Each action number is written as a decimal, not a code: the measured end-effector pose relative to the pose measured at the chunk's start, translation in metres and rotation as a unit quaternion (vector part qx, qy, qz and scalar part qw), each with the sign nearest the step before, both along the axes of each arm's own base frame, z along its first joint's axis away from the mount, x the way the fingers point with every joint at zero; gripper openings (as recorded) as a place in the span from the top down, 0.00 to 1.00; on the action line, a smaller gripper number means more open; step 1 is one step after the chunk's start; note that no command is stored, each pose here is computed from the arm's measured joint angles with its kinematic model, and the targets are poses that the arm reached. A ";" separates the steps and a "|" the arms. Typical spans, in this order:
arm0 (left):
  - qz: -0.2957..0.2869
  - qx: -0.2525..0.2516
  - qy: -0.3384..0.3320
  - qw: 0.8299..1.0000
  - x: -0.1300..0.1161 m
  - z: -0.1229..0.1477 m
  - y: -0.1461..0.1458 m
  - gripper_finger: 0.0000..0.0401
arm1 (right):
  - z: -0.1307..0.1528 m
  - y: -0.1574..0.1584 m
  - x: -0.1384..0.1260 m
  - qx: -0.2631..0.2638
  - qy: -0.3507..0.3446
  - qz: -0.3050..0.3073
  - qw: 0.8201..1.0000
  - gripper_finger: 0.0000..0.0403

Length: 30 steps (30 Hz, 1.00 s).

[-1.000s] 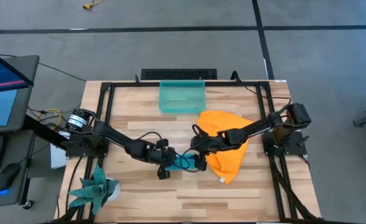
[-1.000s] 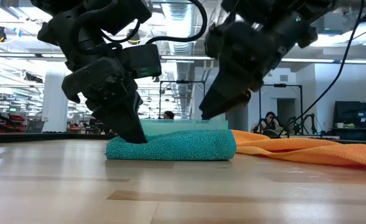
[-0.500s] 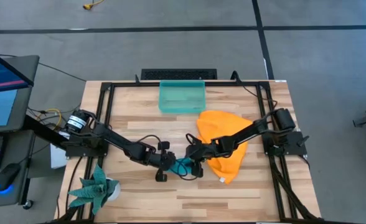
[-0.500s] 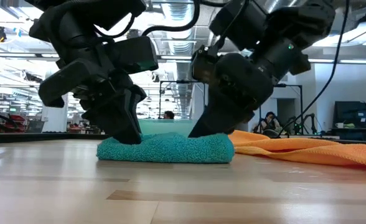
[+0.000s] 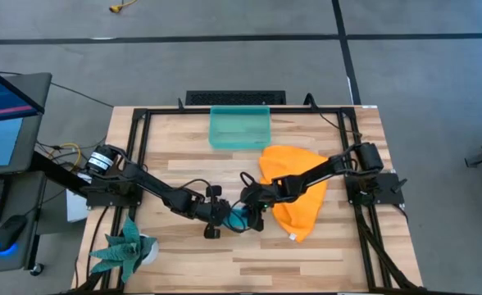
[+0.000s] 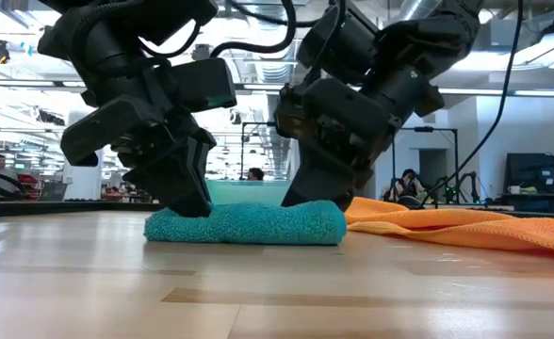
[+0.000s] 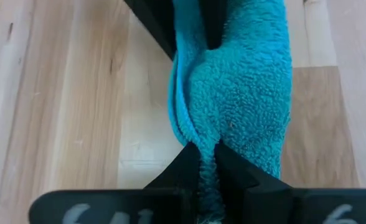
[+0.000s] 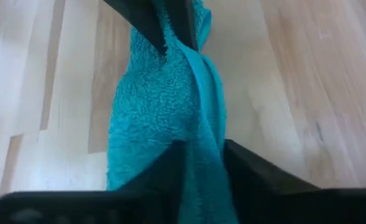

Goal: Roll microfiber towels into tight, uniform cylinder then place into a basket
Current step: Put the rolled microfiber cloth into the blue bin

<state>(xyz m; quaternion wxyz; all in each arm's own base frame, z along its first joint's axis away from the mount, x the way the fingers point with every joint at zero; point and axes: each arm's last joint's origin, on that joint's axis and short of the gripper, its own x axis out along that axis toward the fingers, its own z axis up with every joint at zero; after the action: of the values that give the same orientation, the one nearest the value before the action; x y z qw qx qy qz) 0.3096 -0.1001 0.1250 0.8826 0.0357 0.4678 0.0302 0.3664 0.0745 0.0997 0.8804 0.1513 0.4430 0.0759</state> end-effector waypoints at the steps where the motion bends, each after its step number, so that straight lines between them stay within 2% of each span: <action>1: 0.000 0.000 0.000 1.000 0.000 0.000 0.000 0.96 | 0.000 0.000 0.000 0.002 0.001 0.001 1.000 0.72; 6: 0.008 -0.003 0.000 1.000 0.000 0.000 0.000 0.96 | 0.005 0.001 0.005 0.006 0.002 0.024 1.000 0.93; 9: 0.011 -0.003 0.003 1.000 -0.001 0.000 0.000 0.96 | 0.007 0.002 0.006 -0.004 0.002 0.037 0.999 0.97; 14: 0.011 -0.003 0.004 1.000 -0.001 0.000 0.001 0.96 | 0.007 0.002 0.006 -0.005 0.003 0.029 1.000 0.84; 19: 0.010 -0.005 0.005 1.000 -0.001 -0.001 0.001 0.96 | 0.007 0.002 0.006 -0.013 0.000 0.024 1.000 0.65; 24: 0.013 -0.007 0.005 1.000 -0.001 -0.001 0.001 0.96 | 0.013 -0.002 0.008 0.004 0.002 0.029 1.000 0.46; 27: 0.014 -0.007 0.007 1.000 -0.001 -0.001 0.001 0.96 | 0.019 -0.013 0.011 0.022 0.008 0.016 1.000 0.41; 30: 0.014 -0.007 0.008 1.000 -0.001 -0.001 0.001 0.96 | 0.033 -0.022 0.013 0.032 -0.007 0.005 0.999 0.39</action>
<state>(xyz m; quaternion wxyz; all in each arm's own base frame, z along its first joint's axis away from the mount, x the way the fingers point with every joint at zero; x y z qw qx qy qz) 0.3081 -0.0992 0.1243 0.8787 0.0233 0.4752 0.0391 0.3792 0.0526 0.1324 0.8779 0.1772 0.4345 0.0954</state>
